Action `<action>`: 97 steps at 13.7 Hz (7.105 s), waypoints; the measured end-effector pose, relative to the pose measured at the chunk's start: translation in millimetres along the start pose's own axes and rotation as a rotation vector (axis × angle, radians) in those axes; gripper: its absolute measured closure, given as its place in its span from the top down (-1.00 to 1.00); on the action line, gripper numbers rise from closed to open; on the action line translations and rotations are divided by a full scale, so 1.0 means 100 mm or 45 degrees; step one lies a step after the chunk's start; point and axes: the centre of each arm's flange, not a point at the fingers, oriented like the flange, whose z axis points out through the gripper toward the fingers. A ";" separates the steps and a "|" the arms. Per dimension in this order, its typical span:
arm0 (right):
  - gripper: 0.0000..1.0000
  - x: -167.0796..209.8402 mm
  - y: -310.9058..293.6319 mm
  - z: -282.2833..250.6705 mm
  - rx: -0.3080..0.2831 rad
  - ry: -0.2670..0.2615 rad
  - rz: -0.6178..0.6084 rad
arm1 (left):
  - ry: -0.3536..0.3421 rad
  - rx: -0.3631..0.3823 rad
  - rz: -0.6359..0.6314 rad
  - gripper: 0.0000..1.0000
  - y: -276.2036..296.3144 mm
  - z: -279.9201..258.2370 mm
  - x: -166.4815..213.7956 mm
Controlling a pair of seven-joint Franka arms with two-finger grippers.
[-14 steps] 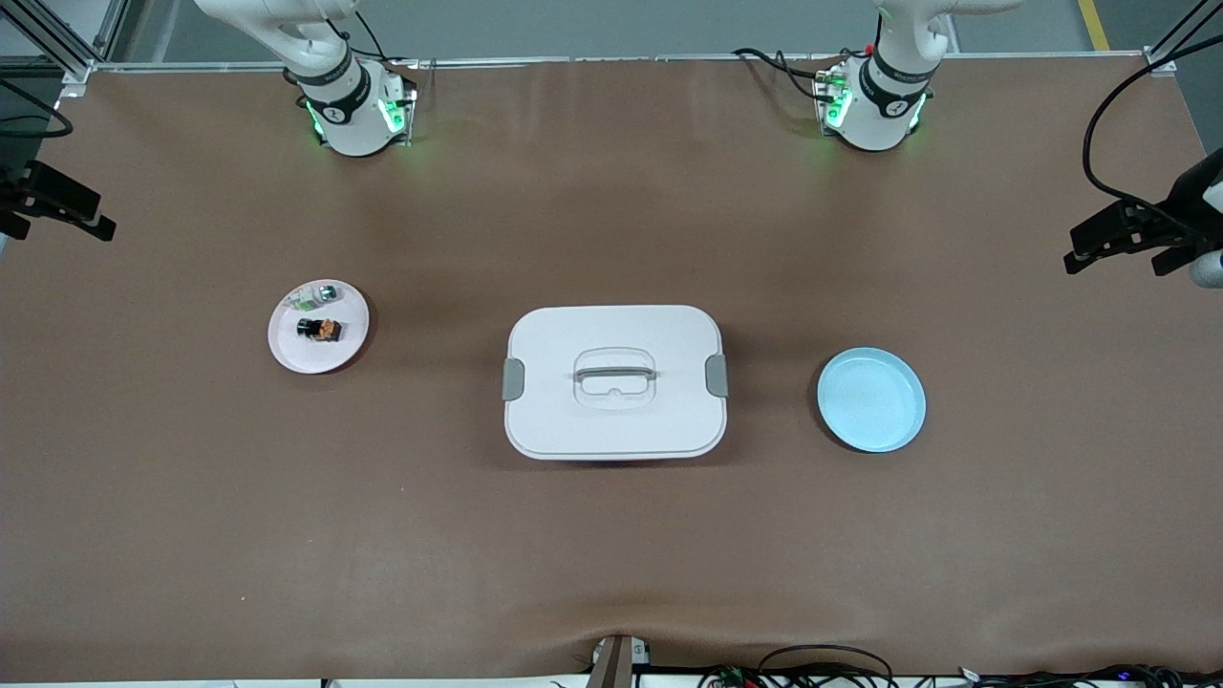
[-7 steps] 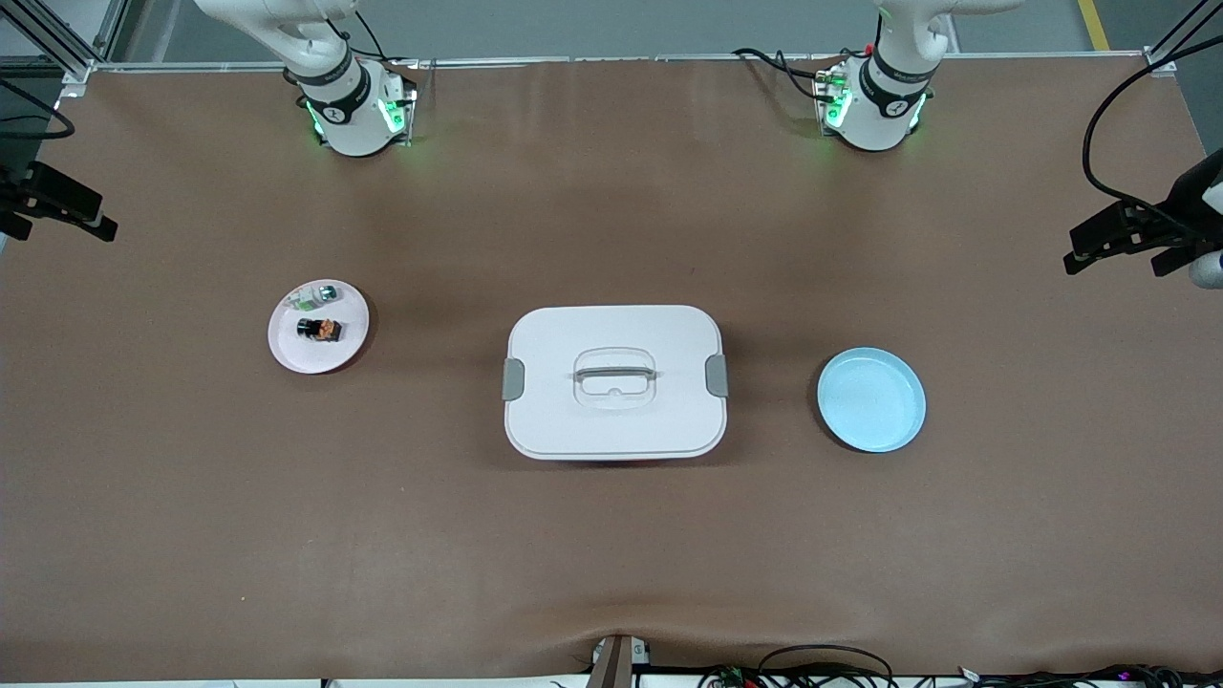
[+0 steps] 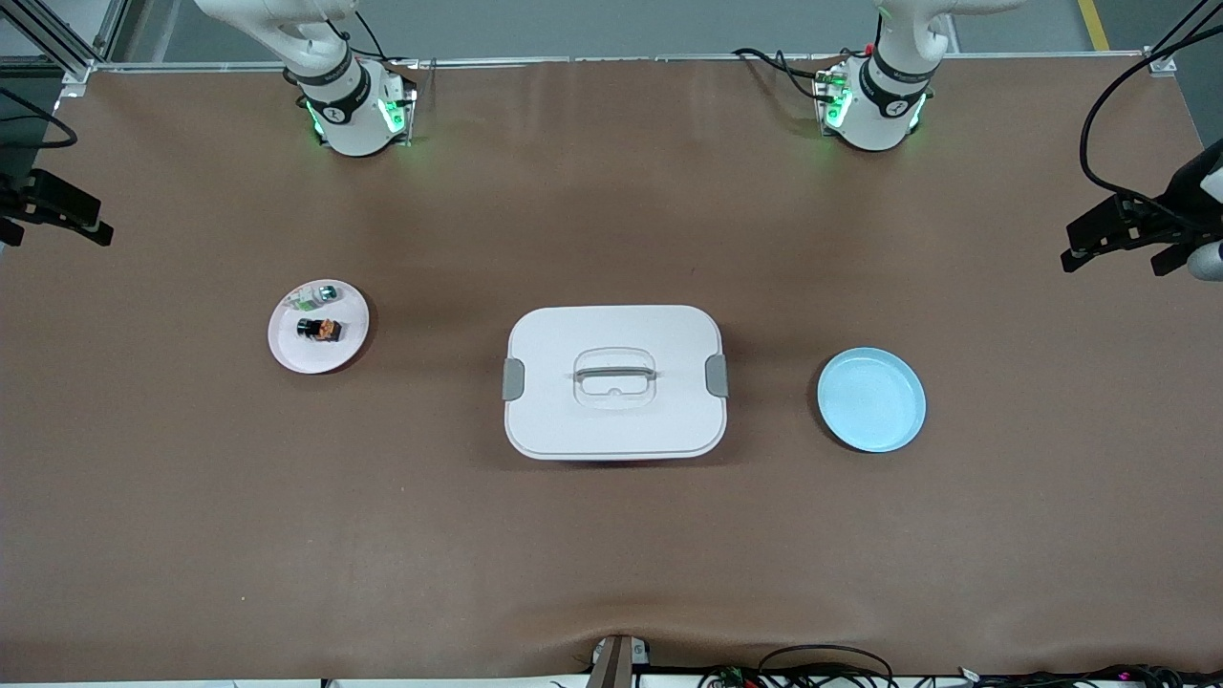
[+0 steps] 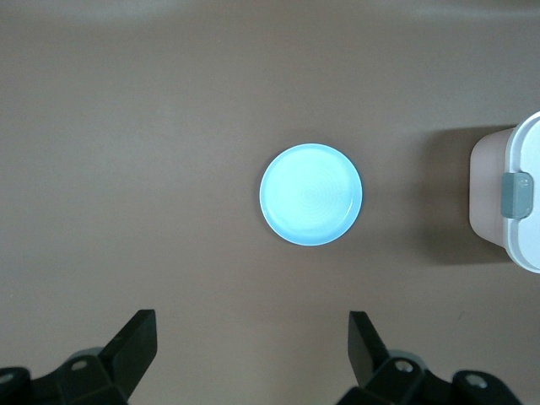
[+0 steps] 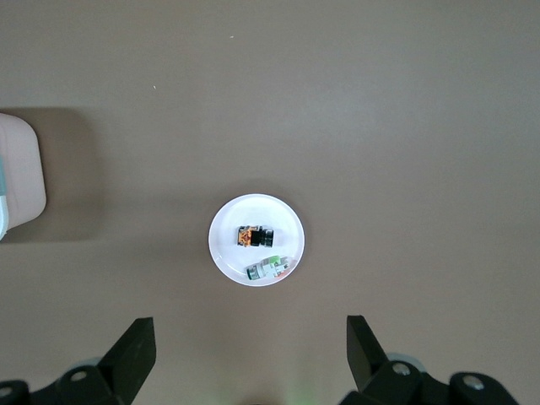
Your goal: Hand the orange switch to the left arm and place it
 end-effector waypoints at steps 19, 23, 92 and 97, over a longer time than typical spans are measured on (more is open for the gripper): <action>1.00 0.09 0.24 2.57 0.053 -0.075 0.103 | -0.167 -0.082 -0.010 1.00 0.02 -0.49 -0.63; 1.00 -0.13 0.18 3.19 0.049 0.006 0.142 | -0.171 -0.106 -0.033 1.00 0.25 -0.50 -0.63; 0.45 0.17 -3.91 0.79 0.646 -0.528 1.437 | -0.105 -0.189 -0.105 1.00 0.71 0.22 -0.07; 0.45 0.16 -4.79 0.72 0.752 -0.550 1.627 | -0.208 -0.494 -0.124 1.00 1.38 0.58 0.10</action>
